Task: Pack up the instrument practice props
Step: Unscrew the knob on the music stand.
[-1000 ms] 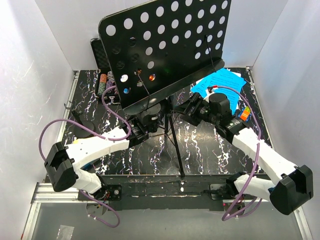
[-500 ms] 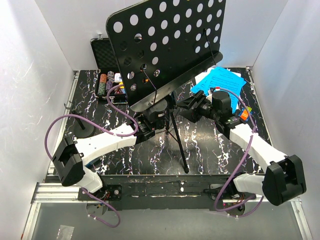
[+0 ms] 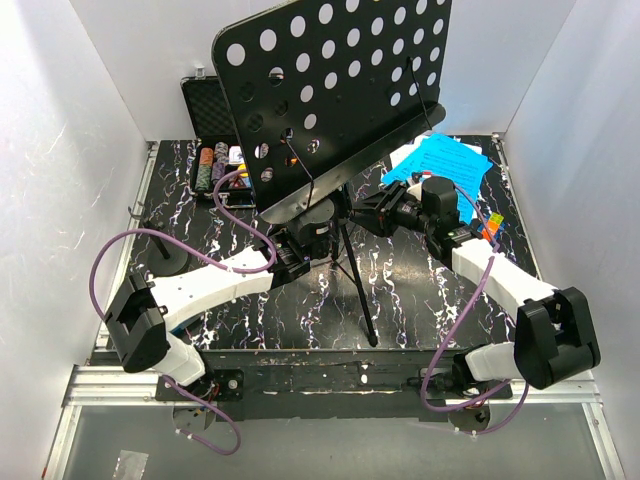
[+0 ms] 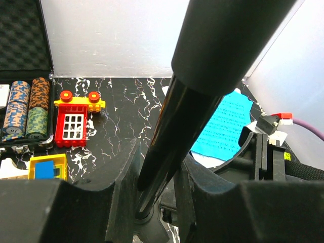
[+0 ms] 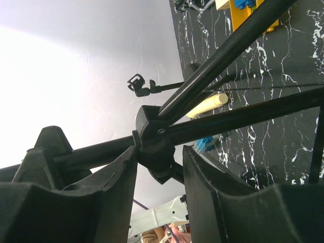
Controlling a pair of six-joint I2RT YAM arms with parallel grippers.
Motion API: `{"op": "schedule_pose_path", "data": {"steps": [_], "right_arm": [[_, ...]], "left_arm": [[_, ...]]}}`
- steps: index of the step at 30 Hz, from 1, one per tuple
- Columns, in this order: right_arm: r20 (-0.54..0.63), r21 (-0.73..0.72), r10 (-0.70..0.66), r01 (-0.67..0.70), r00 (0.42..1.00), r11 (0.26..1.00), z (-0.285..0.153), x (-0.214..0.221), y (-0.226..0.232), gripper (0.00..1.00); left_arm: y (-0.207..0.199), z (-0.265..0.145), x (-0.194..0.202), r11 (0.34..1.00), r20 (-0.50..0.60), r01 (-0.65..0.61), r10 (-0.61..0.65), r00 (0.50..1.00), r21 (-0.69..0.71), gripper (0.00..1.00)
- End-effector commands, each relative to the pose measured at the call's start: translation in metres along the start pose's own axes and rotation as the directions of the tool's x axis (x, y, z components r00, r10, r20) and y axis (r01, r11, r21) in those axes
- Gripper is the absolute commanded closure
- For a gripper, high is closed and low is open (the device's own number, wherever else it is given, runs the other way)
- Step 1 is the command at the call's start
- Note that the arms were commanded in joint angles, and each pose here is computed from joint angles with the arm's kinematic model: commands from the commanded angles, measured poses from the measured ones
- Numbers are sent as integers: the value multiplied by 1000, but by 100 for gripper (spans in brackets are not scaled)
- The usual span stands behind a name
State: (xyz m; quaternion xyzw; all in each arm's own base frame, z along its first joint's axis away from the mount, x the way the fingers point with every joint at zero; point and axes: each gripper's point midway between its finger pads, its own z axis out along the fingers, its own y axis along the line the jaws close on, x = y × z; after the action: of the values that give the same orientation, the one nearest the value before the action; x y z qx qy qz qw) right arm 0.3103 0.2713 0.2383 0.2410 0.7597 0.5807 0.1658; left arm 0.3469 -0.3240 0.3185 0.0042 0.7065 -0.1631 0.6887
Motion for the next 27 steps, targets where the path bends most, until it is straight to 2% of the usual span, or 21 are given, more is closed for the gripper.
{"op": "schedule_pose_path", "data": {"steps": [1, 9, 11, 20, 24, 27], "right_arm": [[-31, -87, -36, 33, 999, 996, -3, 3, 29, 57], [-71, -111, -57, 49, 996, 993, -1, 8, 29, 99], [-85, -126, -79, 68, 993, 990, -1, 10, 32, 99], [-99, -198, -353, 329, 930, 923, 4, 12, 45, 99], [-74, -170, -509, 492, 858, 854, 10, 4, 36, 99], [3, -142, -654, 648, 757, 749, 9, -5, 29, 99]], "left_arm": [[20, -4, -8, 995, 27, 25, -22, 999, -93, 100], [19, -3, -6, 996, 16, 22, -20, 1000, -87, 100], [18, -4, -4, 996, 11, 17, -16, 1000, -83, 100], [15, -7, 4, 999, -21, 13, -14, 1000, -49, 100], [13, -10, 7, 1000, -35, 12, -13, 999, -21, 100], [13, -13, 8, 1000, -36, 8, -8, 999, -5, 100]]}}
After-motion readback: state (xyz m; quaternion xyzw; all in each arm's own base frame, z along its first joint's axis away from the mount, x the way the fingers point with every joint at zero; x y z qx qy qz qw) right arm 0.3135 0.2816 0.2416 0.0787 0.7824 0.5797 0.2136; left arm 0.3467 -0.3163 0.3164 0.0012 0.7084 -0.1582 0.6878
